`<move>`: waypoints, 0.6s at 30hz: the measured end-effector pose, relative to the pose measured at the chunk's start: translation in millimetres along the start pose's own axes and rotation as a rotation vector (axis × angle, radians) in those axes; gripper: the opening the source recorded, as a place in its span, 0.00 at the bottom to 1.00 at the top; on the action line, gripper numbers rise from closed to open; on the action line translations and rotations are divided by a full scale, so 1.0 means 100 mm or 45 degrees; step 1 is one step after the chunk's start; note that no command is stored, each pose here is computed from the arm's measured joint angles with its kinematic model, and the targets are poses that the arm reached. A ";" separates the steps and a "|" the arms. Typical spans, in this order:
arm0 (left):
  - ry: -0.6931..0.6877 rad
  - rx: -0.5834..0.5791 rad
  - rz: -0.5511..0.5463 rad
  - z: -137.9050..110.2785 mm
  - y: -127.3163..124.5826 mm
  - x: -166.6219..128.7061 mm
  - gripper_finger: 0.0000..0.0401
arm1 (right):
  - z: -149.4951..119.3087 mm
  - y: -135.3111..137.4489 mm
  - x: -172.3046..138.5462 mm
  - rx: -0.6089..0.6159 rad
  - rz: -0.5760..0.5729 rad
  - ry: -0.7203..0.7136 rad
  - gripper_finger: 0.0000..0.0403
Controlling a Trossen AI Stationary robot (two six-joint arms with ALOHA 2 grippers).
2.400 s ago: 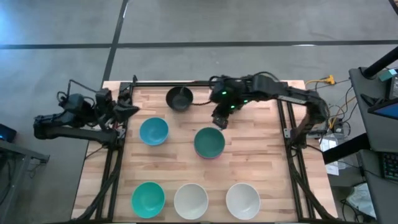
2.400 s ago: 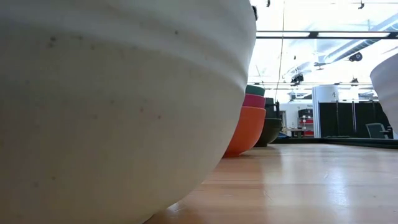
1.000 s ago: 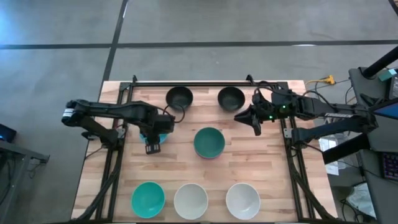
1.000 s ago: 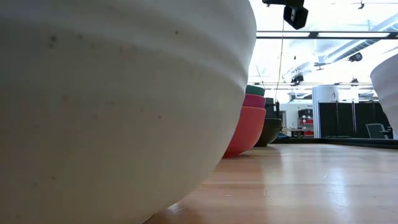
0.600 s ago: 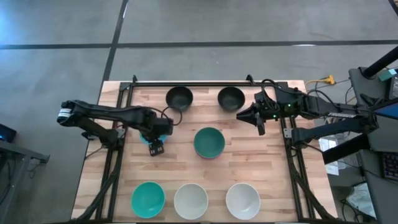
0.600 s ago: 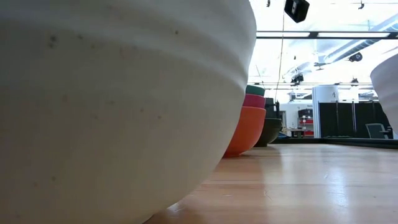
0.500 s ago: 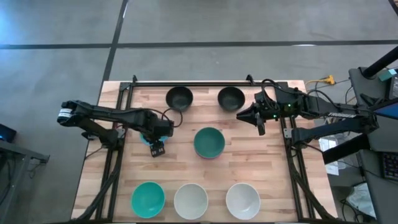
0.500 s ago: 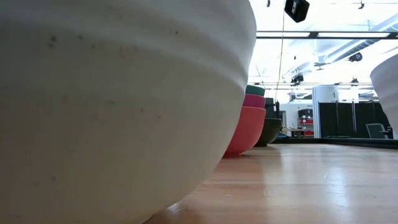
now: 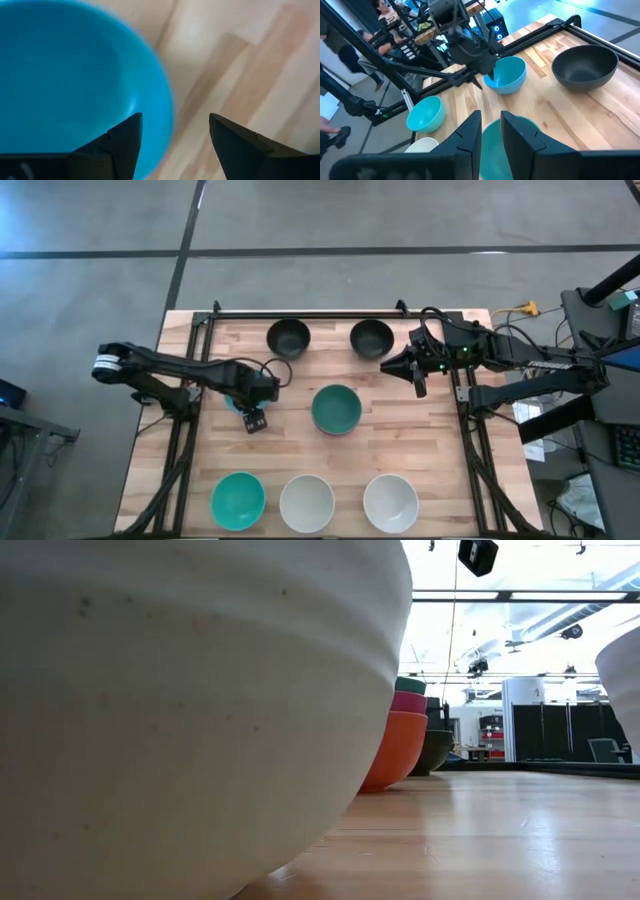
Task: Nest bowls inside each other
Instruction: Stack the blue bowl on the green bowl
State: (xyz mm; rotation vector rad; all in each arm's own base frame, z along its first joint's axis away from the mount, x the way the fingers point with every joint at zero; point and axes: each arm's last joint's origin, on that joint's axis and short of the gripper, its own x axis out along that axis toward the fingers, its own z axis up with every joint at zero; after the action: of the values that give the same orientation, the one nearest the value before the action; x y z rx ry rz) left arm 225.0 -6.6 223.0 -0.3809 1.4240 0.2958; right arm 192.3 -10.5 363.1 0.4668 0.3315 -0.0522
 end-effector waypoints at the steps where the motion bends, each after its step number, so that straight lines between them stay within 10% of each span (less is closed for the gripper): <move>1: 0.012 -0.012 0.007 -0.01 0.03 0.03 0.54 | 0.00 0.00 0.00 0.000 0.000 0.000 0.17; 9: 0.009 -0.071 -0.011 0.01 0.14 0.12 0.51 | 0.00 0.01 -0.01 0.010 0.021 0.008 0.17; 18: 0.043 -0.033 -0.119 -0.01 0.12 0.16 0.23 | 0.00 0.01 -0.02 0.019 0.025 0.004 0.17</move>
State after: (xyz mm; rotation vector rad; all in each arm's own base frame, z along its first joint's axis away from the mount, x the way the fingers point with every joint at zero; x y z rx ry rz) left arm 221.4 3.6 206.4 -0.4740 1.4317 0.2331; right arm 190.7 -9.8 364.1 0.4853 0.3295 -0.0349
